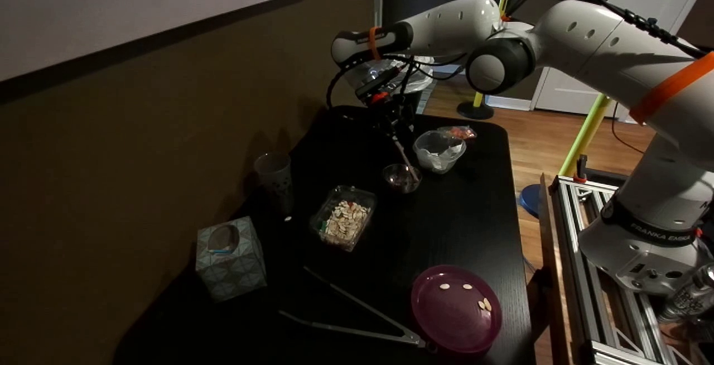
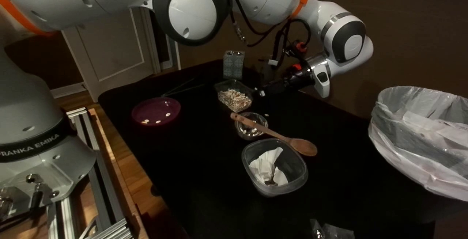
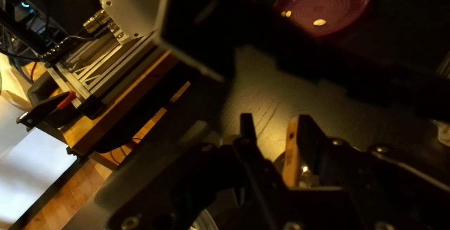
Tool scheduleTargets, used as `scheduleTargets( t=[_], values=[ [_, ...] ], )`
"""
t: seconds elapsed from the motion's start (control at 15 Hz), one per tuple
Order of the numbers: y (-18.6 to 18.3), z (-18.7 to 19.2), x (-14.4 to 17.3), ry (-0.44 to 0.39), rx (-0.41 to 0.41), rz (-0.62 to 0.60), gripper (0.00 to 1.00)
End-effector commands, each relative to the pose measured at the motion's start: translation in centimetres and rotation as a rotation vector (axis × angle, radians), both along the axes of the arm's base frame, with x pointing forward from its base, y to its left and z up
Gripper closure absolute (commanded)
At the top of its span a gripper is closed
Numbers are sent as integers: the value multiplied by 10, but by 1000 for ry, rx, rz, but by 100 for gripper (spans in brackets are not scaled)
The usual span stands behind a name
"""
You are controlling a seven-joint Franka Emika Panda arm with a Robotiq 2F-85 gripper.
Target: Put the wooden spoon on the lunchbox on the right
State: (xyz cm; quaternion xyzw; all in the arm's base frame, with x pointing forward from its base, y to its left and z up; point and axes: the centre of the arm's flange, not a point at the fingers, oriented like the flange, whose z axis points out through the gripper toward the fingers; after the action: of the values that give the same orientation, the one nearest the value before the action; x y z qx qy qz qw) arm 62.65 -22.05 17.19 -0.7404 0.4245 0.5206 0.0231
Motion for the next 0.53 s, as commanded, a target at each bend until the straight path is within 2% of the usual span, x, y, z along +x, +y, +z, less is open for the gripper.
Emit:
scheduleTargets(
  t=[0.0,0.07,0.2,0.27,0.33,0.47],
  values=[
    [3,4,-5,-17,0,-22,83],
    [2,5,-5,-20,1,-21,83],
    [2,6,-5,-21,2,-21,98],
    [2,7,-4,-23,3,-20,100],
    [2,8,-4,-24,7,-18,71],
    [3,10,-3,-37,20,-1,69]
  ],
)
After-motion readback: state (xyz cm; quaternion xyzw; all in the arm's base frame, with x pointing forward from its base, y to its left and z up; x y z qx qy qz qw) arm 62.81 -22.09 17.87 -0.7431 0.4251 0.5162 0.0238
